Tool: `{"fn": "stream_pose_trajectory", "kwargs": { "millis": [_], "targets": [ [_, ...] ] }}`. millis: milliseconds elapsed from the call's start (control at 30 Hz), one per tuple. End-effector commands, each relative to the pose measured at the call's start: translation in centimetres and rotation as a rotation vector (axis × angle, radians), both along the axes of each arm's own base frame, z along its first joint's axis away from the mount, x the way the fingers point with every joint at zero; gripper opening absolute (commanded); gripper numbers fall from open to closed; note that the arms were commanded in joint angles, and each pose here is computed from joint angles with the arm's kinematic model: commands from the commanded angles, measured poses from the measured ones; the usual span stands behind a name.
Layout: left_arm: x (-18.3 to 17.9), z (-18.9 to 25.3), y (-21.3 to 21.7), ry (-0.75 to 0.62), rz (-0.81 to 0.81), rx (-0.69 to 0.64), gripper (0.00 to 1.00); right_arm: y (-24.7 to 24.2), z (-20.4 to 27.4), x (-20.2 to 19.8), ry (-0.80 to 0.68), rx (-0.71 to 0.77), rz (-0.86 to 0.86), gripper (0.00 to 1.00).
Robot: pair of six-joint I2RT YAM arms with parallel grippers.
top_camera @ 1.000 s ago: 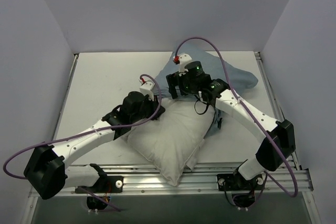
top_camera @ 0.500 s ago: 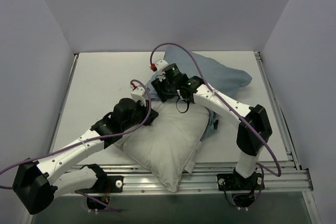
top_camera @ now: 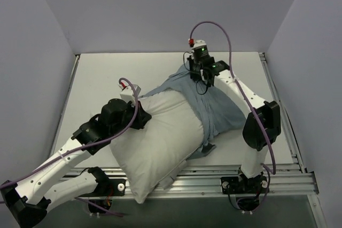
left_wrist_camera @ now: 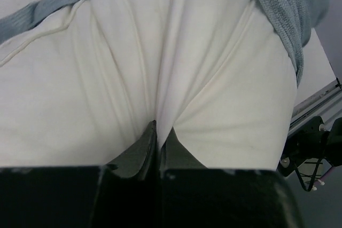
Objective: Remove the pillowcase from the pillow
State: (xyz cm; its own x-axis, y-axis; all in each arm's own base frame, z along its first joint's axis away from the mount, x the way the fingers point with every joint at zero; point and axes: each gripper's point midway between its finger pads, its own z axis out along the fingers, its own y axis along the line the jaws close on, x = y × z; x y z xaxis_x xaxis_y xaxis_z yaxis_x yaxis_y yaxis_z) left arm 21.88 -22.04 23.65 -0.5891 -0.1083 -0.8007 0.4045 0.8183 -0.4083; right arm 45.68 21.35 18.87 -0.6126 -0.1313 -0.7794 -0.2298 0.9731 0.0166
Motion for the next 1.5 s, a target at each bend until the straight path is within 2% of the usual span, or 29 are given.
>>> {"fn": "stream_pose_trajectory", "kwargs": {
  "millis": [0,167,300,433,500,533,600,700,767,800,867,900,967,1000,1033,1100,1133,1167,1200,1233,1333,1367,1467],
  "targets": [
    [-2.0,1.2,4.9,0.034,0.107,0.112,0.02,-14.9,2.4,3.7,-0.076,-0.159,-0.470,0.00],
    [-2.6,2.9,6.7,0.009,0.168,0.088,0.02,-19.8,4.2,4.8,-0.108,-0.073,-0.617,0.00],
    [-2.5,2.7,8.2,-0.001,0.219,0.132,0.02,-18.7,5.3,4.9,-0.128,-0.043,-0.573,0.00],
    [-2.4,3.6,9.6,-0.021,0.269,0.164,0.02,-22.9,5.2,4.6,-0.124,-0.039,-0.715,0.00],
    [-2.3,4.3,11.0,-0.045,0.323,0.183,0.02,-23.9,6.0,4.9,-0.146,0.011,-0.739,0.00],
    [-2.3,4.6,11.3,-0.054,0.334,0.187,0.02,-23.7,6.4,5.1,-0.156,0.027,-0.723,0.00],
    [-2.1,4.4,11.5,-0.067,0.333,0.210,0.02,-20.8,7.2,5.8,-0.167,0.086,-0.569,0.00],
    [-0.8,3.7,10.2,-0.080,0.319,0.214,0.02,-14.1,9.0,5.9,-0.207,0.172,-0.308,0.00],
    [0.5,2.8,8.6,-0.068,0.297,0.227,0.02,-9.8,10.5,4.8,-0.228,0.214,-0.178,0.09],
    [1.5,3.3,7.7,-0.092,0.302,0.200,0.02,-8.2,10.5,3.9,-0.218,0.238,-0.122,0.19],
    [3.6,2.5,6.8,-0.083,0.340,0.227,0.02,-6.1,12.5,2.1,-0.251,0.297,-0.064,0.32],
    [4.7,3.5,6.5,-0.100,0.375,0.196,0.02,-5.2,11.7,1.1,-0.233,0.340,-0.043,0.45],
    [7.1,2.7,6.6,-0.080,0.446,0.222,0.02,-4.3,13.3,-1.2,-0.269,0.394,-0.013,0.54],
    [8.3,3.2,6.3,-0.096,0.469,0.191,0.02,-3.6,13.4,-2.2,-0.273,0.409,0.005,0.59],
    [9.5,2.7,5.9,-0.083,0.479,0.193,0.02,-3.3,11.6,-3.2,-0.242,0.410,0.003,0.61],
    [11.7,3.1,5.6,-0.094,0.492,0.130,0.02,-2.5,11.8,-5.7,-0.246,0.421,0.022,0.63],
    [12.7,2.9,5.2,-0.088,0.491,0.126,0.02,-2.2,9.5,-6.9,-0.199,0.408,0.021,0.64],
    [13.3,3.0,5.1,-0.097,0.495,0.117,0.04,-2.2,9.9,-8.1,-0.217,0.410,0.016,0.64],
    [14.1,3.7,5.0,-0.123,0.492,0.107,0.12,-1.0,9.2,-9.6,-0.202,0.409,0.045,0.64],
    [14.5,3.9,4.7,-0.135,0.482,0.108,0.40,-0.6,8.3,-10.6,-0.185,0.403,0.054,0.64],
    [14.2,6.0,3.8,-0.211,0.418,0.078,0.75,0.8,5.6,-13.1,-0.163,0.427,0.077,0.64],
    [13.8,5.8,3.6,-0.219,0.394,0.079,0.80,0.8,3.7,-13.8,-0.128,0.429,0.073,0.64],
    [11.0,7.5,2.6,-0.299,0.296,0.087,0.89,1.5,2.1,-14.0,-0.117,0.462,0.078,0.64]
  ]
}}
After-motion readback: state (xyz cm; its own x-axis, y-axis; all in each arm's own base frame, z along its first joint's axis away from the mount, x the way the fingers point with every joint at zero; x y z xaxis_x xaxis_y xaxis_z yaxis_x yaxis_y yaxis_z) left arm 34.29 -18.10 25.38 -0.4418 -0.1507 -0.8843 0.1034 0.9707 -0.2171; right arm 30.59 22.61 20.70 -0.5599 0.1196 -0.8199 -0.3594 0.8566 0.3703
